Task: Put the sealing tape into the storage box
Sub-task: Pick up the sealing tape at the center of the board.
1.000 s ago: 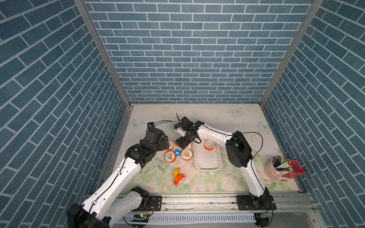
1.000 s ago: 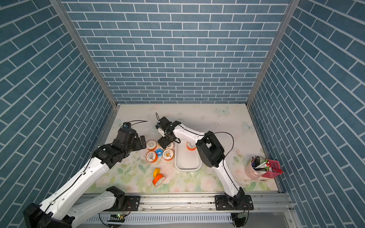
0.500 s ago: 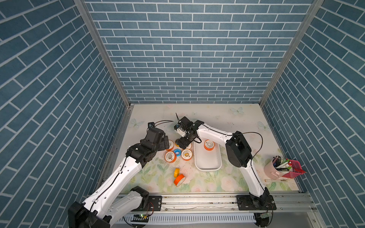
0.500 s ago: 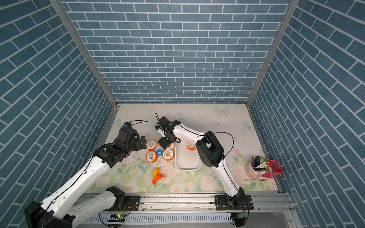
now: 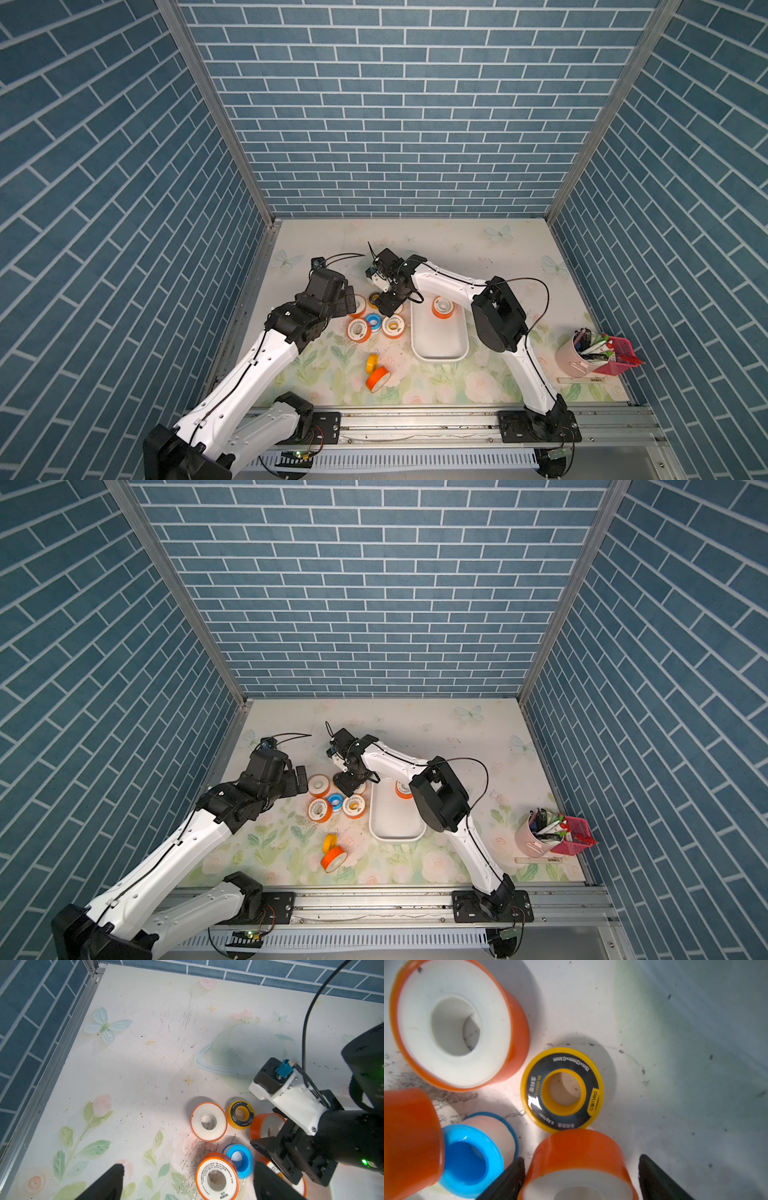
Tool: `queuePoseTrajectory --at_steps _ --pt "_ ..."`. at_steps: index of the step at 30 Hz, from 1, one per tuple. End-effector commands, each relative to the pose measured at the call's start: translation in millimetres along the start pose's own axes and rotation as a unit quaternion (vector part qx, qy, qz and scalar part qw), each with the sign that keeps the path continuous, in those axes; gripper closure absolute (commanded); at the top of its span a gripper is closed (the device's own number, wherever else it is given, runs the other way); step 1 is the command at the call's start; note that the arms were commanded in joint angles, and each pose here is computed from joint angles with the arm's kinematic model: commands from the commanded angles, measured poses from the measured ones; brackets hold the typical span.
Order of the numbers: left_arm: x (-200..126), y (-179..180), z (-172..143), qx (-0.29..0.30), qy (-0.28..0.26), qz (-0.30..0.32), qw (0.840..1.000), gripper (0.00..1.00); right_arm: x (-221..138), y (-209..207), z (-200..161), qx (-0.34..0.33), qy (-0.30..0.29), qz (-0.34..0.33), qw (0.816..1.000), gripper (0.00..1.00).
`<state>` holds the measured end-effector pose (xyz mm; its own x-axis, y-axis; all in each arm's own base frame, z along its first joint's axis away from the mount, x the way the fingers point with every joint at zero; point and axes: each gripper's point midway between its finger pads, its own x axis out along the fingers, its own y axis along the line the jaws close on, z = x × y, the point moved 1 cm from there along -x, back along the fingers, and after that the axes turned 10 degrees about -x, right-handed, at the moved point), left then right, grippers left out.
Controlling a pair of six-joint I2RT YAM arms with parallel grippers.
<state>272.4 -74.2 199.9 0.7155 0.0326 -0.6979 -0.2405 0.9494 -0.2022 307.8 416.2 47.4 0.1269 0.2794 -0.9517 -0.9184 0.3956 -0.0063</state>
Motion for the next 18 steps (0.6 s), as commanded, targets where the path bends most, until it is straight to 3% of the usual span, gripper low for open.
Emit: queuePoseTrajectory --at_steps 1,10,17,18 --pt "4 4 -3 0.004 0.005 0.008 1.0 0.0 5 3 -9 -0.004 0.028 0.001 1.0 0.22" --pt "4 4 -3 0.004 0.004 0.009 1.0 0.0 -20 4 12 -0.002 -0.01 -0.001 1.0 0.38" --pt "4 4 -3 0.003 0.004 0.009 1.0 0.0 -61 2 26 0.0 -0.052 -0.017 0.999 0.41" --pt "4 4 -3 0.004 0.004 0.009 1.0 0.0 -81 0 30 0.0 -0.07 -0.026 0.997 0.41"
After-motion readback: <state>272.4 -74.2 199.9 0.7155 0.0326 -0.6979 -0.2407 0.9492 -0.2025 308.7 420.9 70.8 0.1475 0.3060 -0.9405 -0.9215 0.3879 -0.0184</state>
